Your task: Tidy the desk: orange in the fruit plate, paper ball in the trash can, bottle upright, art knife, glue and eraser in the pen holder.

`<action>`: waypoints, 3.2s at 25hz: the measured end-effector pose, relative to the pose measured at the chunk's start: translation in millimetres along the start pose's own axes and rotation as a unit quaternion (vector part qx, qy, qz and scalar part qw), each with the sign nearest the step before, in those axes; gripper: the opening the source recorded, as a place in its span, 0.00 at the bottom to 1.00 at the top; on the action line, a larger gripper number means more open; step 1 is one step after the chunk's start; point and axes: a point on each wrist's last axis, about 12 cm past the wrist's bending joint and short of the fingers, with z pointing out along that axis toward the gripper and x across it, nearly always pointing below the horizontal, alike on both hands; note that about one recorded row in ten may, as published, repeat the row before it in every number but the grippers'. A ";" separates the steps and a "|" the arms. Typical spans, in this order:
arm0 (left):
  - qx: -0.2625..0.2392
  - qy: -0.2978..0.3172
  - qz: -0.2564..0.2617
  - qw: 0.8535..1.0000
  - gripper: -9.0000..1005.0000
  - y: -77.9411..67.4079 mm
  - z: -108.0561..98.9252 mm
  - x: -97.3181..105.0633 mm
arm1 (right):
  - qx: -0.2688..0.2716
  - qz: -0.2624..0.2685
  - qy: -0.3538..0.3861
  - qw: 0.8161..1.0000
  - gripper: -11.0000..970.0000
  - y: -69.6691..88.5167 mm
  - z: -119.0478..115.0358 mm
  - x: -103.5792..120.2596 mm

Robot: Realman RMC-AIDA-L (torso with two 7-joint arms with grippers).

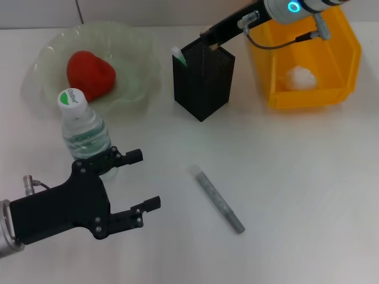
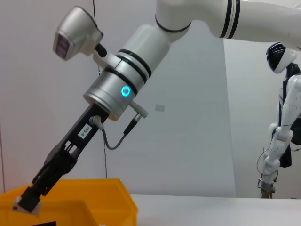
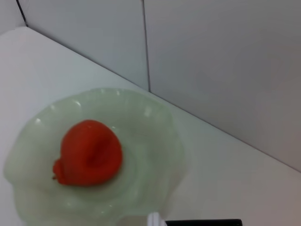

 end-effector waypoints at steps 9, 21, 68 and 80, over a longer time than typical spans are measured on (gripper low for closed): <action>0.000 0.000 0.000 1.000 0.78 0.1 0.1 -0.1 | 0.001 0.003 0.001 1.000 0.38 -1.0 4.7 0.2; -0.008 0.000 -0.004 1.000 0.78 -3.8 -7.5 0.9 | -0.075 -0.022 0.151 0.985 0.46 43.6 -63.0 18.4; -0.028 0.009 -0.015 0.999 0.78 -15.2 -14.2 11.1 | -0.080 -0.112 0.282 0.949 0.62 111.4 39.0 74.8; -0.027 0.010 -0.013 0.999 0.78 -14.0 -13.3 10.8 | -0.076 -0.104 0.291 0.948 0.37 107.5 42.4 76.8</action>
